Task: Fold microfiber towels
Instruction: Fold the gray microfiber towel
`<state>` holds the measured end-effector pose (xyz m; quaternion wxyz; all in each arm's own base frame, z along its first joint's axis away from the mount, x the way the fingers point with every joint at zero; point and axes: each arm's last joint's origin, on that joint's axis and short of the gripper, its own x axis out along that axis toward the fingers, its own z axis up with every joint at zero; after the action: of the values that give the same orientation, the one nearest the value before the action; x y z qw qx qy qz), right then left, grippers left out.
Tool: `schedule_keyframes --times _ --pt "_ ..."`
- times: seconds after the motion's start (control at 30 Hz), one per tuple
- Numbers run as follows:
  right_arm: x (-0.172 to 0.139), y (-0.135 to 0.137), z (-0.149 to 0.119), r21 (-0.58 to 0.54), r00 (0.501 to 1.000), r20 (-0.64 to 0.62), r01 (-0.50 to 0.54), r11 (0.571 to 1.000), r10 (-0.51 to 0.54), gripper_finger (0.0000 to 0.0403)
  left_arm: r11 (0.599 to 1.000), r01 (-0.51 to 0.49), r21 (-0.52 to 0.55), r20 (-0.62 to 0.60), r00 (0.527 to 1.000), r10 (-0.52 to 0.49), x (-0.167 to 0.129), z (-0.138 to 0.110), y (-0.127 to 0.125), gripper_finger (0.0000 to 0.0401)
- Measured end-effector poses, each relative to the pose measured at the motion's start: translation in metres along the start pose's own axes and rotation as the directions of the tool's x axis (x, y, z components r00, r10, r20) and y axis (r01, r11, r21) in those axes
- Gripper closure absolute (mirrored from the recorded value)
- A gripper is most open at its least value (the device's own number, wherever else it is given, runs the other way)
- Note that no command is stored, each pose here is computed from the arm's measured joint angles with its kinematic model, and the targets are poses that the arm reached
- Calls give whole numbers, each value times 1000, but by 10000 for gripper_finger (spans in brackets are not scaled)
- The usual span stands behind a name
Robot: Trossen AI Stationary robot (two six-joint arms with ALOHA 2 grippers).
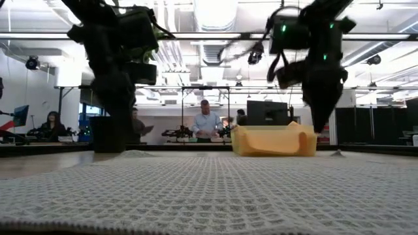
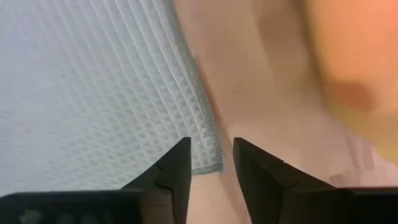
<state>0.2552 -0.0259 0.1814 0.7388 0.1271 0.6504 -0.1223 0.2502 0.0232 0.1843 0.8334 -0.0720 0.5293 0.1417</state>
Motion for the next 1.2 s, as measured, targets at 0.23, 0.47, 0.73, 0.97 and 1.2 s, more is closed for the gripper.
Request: schedule_keyframes --times 0.23,0.47,0.73,0.97,1.2 --pt "-51 20 -28 50 969 227 -114 992 100 275 956 274 -108 -26 960 -278 -12 -3 -11 231" --pt "-72 70 -87 69 728 564 -513 856 391 288 845 535 -7 294 809 -510 -33 20 -59 239" --pt "-43 138 -149 37 435 754 -777 628 493 298 784 607 130 433 677 -595 -2 48 -109 240" --pt "-15 195 -198 253 563 731 -749 613 386 298 696 672 253 392 586 -709 39 84 -147 240" --pt "1 240 -211 522 834 470 -527 671 289 298 629 697 344 321 542 -777 66 112 -186 282"
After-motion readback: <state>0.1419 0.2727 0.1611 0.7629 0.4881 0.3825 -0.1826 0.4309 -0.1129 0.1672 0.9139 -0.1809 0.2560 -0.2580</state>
